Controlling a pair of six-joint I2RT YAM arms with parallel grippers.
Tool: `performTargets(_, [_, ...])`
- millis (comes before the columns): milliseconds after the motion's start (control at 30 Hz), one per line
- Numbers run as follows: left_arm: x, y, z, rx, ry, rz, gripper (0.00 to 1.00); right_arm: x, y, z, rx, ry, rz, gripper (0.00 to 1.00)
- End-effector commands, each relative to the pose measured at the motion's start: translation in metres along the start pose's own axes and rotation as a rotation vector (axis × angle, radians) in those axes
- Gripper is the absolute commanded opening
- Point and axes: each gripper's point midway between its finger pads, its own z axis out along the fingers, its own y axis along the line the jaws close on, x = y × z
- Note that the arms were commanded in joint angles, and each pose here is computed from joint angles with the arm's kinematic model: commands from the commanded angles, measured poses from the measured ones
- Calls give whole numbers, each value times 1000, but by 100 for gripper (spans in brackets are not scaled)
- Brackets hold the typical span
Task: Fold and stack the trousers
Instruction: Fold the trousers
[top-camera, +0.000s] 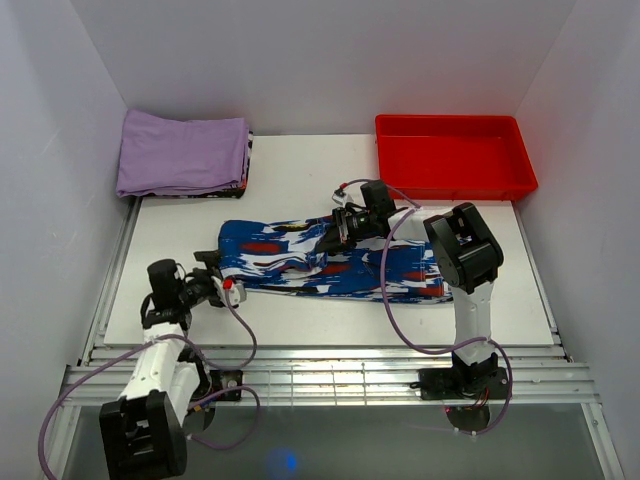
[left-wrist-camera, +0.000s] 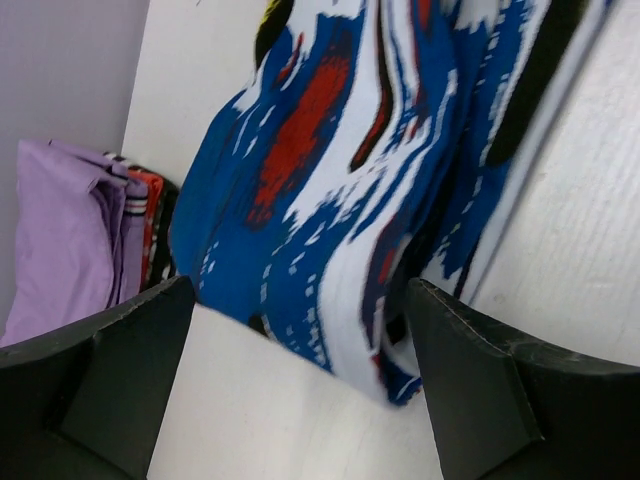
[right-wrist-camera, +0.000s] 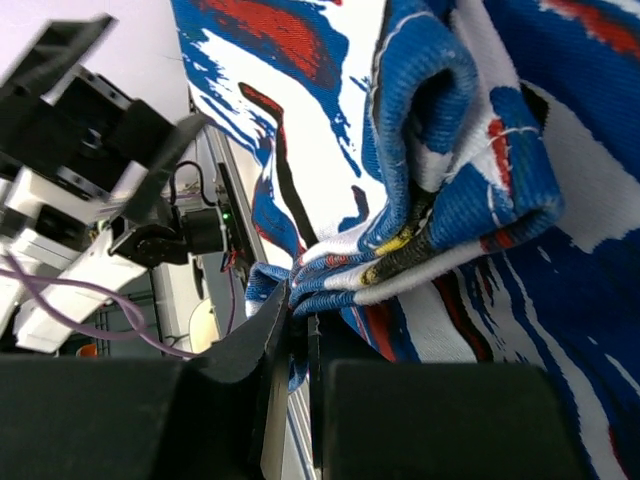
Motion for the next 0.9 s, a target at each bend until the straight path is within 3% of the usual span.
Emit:
performTargets(0, [-14, -4, 11, -34, -39, 141, 98, 0, 30, -2, -93, 10, -35, 8])
performTargets(700, [20, -6, 31, -64, 98, 161, 98, 6, 47, -7, -180, 12, -21, 8])
performTargets(867, [31, 4, 30, -140, 147, 169, 98, 12, 56, -11, -221, 12, -14, 8])
